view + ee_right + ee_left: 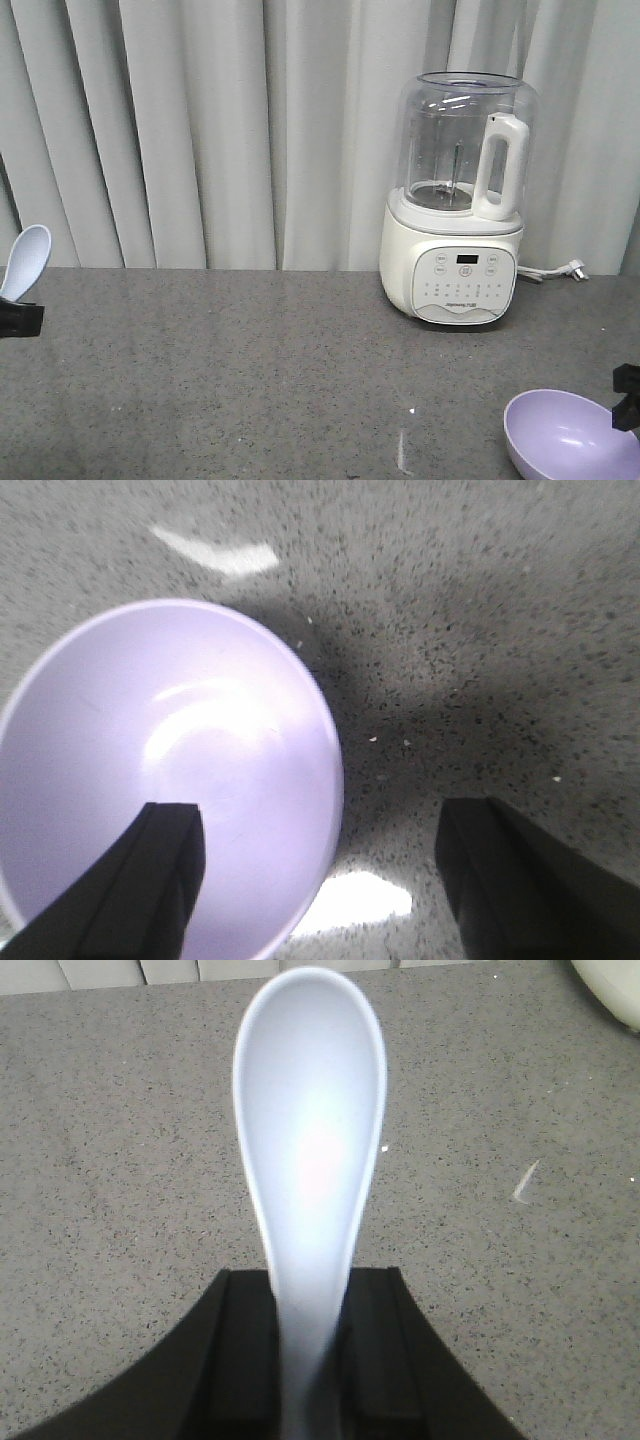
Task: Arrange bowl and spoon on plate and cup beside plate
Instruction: 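Grasp the lavender bowl rim with the right gripper and lift it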
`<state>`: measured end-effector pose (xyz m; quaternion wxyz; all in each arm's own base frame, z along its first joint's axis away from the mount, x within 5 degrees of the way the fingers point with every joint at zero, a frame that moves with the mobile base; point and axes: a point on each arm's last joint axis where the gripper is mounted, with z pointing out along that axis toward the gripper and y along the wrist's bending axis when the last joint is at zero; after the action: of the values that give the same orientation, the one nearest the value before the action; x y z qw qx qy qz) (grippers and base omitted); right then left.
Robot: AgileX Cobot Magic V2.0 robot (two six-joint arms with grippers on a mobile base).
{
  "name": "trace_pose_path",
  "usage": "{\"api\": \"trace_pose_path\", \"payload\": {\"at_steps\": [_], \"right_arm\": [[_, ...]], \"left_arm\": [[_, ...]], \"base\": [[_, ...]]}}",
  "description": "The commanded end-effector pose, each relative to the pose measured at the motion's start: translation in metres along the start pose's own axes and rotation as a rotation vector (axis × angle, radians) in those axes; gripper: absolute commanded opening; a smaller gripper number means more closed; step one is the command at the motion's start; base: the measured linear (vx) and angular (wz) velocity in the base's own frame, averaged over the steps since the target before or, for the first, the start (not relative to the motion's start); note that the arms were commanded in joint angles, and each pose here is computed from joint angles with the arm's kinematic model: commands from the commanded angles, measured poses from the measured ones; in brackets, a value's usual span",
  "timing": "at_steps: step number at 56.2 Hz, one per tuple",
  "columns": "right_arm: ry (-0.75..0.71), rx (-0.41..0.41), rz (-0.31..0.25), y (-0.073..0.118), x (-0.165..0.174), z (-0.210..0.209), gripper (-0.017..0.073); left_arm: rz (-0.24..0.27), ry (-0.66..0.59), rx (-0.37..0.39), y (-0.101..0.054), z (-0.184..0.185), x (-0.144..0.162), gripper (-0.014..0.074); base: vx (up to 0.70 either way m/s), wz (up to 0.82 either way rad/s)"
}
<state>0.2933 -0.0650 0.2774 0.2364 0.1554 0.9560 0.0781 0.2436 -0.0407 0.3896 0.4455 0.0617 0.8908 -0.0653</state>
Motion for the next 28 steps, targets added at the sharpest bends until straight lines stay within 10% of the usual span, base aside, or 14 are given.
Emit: {"api": "trace_pose_path", "payload": {"at_steps": [1,16,28], "right_arm": [[-0.082,-0.006,-0.008,0.0,-0.015,-0.001,0.0529],[-0.025,-0.042,0.006,-0.005,-0.019,0.042,0.047],[-0.024,-0.037,-0.015,-0.007,-0.02,0.049,0.0045]], "left_arm": [[-0.005,-0.115,0.01,-0.002,-0.014,-0.013,-0.0006],[-0.005,-0.115,0.009,-0.002,-0.014,-0.013,-0.0006],[-0.004,-0.112,0.009,-0.002,-0.014,-0.013,-0.0006]], "base": [[0.0,0.0],[0.0,0.0],[0.0,0.0]]}}
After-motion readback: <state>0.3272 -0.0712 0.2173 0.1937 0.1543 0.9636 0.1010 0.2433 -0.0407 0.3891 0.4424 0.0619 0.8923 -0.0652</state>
